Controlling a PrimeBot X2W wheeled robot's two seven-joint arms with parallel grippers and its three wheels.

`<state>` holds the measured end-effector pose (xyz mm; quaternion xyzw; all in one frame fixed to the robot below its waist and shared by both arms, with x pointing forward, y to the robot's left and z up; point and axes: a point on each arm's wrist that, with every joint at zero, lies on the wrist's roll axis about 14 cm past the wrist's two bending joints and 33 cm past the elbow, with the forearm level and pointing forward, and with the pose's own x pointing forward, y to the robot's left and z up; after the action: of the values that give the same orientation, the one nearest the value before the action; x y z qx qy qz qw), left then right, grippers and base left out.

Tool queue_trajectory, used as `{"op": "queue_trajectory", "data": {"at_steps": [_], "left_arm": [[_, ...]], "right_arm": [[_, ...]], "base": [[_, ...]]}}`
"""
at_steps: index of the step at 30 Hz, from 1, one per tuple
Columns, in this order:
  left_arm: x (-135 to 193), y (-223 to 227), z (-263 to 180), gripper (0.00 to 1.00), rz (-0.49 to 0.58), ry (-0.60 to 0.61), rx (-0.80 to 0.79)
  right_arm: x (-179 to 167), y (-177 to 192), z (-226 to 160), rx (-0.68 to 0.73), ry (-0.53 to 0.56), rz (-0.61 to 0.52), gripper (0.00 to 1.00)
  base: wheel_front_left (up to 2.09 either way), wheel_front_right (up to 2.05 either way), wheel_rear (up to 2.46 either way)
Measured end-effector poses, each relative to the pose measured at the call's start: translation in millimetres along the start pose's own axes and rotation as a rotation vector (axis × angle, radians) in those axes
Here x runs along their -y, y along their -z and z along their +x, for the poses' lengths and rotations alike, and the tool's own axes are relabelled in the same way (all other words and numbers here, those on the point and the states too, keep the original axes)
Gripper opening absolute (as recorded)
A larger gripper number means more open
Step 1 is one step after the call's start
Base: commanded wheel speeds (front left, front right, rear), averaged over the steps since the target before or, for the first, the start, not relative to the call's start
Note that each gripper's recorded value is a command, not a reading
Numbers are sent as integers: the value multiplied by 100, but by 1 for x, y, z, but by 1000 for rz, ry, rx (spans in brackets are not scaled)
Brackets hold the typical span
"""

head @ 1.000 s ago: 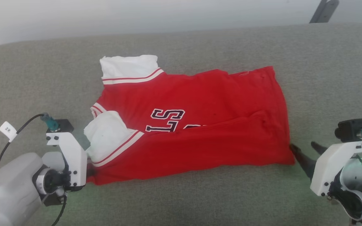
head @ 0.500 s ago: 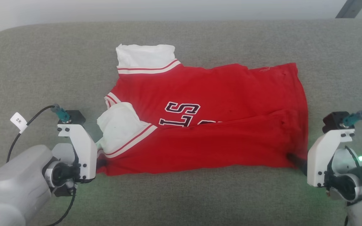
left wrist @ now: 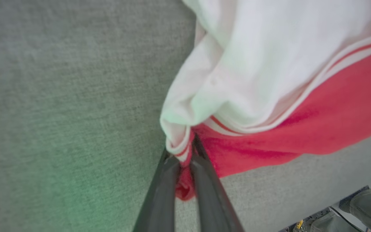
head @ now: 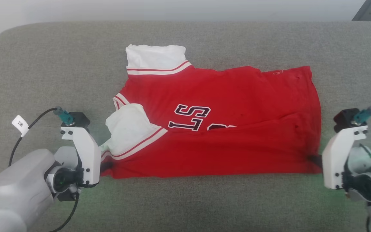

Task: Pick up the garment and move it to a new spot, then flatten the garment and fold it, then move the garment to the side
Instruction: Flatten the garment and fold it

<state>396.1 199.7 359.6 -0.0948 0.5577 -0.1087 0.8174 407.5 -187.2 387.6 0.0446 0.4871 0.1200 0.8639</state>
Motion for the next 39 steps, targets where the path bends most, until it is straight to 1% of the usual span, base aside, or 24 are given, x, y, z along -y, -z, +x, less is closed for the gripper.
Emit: {"op": "queue_trajectory", "data": {"at_steps": [7, 11, 14, 17, 24, 25, 26, 27, 28, 29, 30, 36, 39], "left_arm": [[-2, 1, -15, 0, 21, -27, 6], [-2, 14, -24, 0, 16, -45, -19], [4, 25, -29, 0, 18, -41, -37], [12, 41, -31, 0, 12, -29, -72], [16, 55, -28, 0, 1, -35, -94], [16, 56, -27, 19, 1, -36, -95], [17, 56, -25, 47, 1, -36, -99], [17, 57, -23, 84, 2, -32, -99], [18, 57, -22, 100, 2, -28, -100], [19, 57, -21, 100, 2, -24, -98], [22, 57, -20, 100, 4, -13, -99], [24, 53, -24, 100, 4, -9, -87], [15, 47, -34, 100, 7, -43, -69]], "right_arm": [[10, 1, -17, -12, 21, -28, 0], [13, 7, -26, -34, 27, -36, 0], [13, 7, -33, -37, 26, -43, 0], [17, 12, -37, -51, 35, -38, 0], [14, 34, -33, -111, 31, 6, 0], [13, 37, -32, -119, 30, 10, 0], [12, 40, -31, -126, 28, 13, 0], [12, 42, -29, -129, 27, 17, 14], [12, 43, -28, -126, 26, 21, 47], [12, 44, -26, -124, 27, 24, 92], [11, 45, -25, -124, 26, 26, 100], [13, 41, -28, -90, 34, 26, 100], [15, 33, -34, -50, 40, 26, 100]], "base": [[0, 0, 0], [0, 0, 0], [0, 0, 0], [0, 0, 0], [0, 0, 0], [0, 0, 0], [0, 0, 0], [0, 0, 0], [0, 0, 0], [0, 0, 0], [0, 0, 0], [0, 0, 0], [0, 0, 0]]}}
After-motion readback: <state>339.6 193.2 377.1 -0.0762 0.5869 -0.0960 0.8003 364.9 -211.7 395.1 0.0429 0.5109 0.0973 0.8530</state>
